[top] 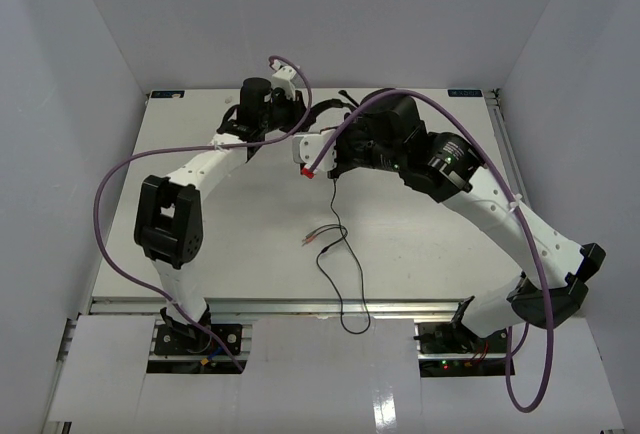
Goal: Wrap the headphones
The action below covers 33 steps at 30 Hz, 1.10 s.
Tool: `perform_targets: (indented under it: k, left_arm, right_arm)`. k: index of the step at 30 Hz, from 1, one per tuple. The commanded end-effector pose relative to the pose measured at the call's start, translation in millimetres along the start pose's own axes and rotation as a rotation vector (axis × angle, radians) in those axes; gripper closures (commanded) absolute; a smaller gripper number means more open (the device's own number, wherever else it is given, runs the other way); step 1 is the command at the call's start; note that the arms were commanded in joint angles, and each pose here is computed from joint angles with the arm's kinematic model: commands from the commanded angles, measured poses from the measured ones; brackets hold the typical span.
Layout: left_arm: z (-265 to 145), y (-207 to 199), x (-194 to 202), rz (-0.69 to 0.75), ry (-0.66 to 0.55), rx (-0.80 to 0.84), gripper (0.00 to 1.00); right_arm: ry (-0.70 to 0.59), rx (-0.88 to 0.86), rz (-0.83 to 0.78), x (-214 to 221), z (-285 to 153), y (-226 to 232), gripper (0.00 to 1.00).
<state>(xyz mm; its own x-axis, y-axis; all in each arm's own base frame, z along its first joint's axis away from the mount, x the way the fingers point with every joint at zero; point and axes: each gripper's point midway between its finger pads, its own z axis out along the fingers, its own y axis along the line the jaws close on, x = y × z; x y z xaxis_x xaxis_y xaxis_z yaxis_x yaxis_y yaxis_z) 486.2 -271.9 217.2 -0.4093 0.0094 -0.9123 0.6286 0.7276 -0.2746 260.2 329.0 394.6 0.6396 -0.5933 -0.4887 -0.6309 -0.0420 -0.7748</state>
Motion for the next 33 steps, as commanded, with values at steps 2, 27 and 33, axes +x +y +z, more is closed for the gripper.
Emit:
perform_targets:
  k: [2, 27, 33]
  left_arm:
    - [10, -34, -21, 0.005, -0.049, 0.086, 1.0]
    - [20, -62, 100, 0.065, 0.156, 0.172, 1.0]
    - [6, -78, 94, 0.105, 0.144, 0.237, 1.0]
  right_arm:
    - [-0.051, 0.064, 0.009, -18, -3, -26, 0.92]
    - [0.074, 0.371, 0.088, 27, -64, -110, 0.92]
    - [0.107, 0.372, 0.103, 44, -62, -109, 0.92]
